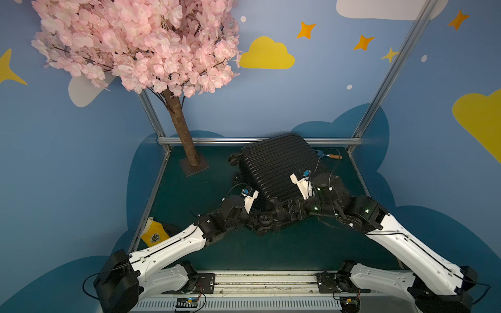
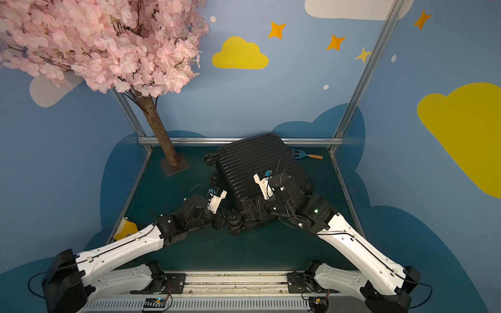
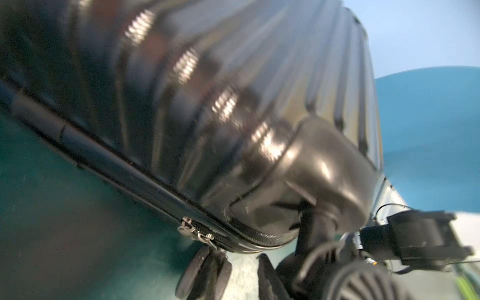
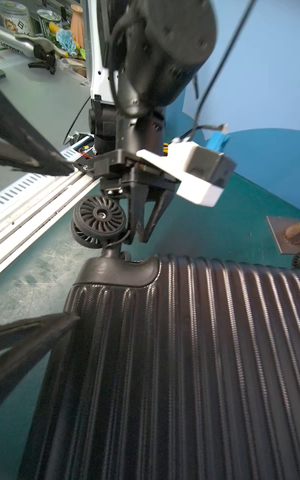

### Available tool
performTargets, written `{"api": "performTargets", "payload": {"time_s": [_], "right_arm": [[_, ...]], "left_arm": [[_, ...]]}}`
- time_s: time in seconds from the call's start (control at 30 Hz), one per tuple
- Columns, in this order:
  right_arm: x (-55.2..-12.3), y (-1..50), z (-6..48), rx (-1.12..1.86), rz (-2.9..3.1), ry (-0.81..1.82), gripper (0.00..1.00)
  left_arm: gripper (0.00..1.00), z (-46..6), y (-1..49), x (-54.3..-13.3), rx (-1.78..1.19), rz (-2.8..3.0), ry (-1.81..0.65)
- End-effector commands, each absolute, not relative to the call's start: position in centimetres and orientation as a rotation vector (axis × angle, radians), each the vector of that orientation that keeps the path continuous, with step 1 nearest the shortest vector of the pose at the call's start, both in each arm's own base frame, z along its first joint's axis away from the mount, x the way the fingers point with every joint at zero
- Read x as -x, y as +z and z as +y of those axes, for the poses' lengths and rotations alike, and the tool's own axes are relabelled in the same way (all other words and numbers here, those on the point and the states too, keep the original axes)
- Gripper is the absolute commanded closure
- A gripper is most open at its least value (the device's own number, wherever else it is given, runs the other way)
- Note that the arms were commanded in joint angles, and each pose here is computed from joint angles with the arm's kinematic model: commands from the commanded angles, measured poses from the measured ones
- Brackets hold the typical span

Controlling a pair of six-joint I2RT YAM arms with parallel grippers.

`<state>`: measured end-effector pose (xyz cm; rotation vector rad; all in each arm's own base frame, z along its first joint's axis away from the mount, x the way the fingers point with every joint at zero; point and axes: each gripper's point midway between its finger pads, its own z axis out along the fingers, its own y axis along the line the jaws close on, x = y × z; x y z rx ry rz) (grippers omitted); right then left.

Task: Open the suitcase zippers
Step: Adjust the suitcase at the center of the board.

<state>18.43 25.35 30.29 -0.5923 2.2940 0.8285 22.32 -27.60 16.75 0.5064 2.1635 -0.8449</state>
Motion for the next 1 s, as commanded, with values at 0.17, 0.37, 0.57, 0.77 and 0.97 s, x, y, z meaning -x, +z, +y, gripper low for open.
{"api": "performTargets", "payload": {"time_s": [0.17,0.37,0.57,0.77,0.97], "right_arm": [[-18.5,31.9,23.6,0.636,2.159,0.756,0.23],[-18.4,33.8,23.3,0.650,1.958,0.791,0.25],[-18.6,33.5,24.1,0.723,1.981,0.761,0.26],[-18.3,33.1,24.1,0.726,1.979,0.780,0.26],[-18.1,32.6,23.5,0.705,1.992,0.773,0.27]], "left_arm": [[0.64,-27.1,18.6,-24.2,-0.576,1.768,-0.708],[0.62,-28.0,17.0,-23.5,-0.689,1.583,-0.608],[0.59,-28.9,14.6,-23.6,-0.717,1.554,-0.597],[0.60,-29.2,13.9,-23.8,-0.723,1.489,-0.579],[0.67,-29.2,13.6,-24.3,-0.706,1.497,-0.560]]}}
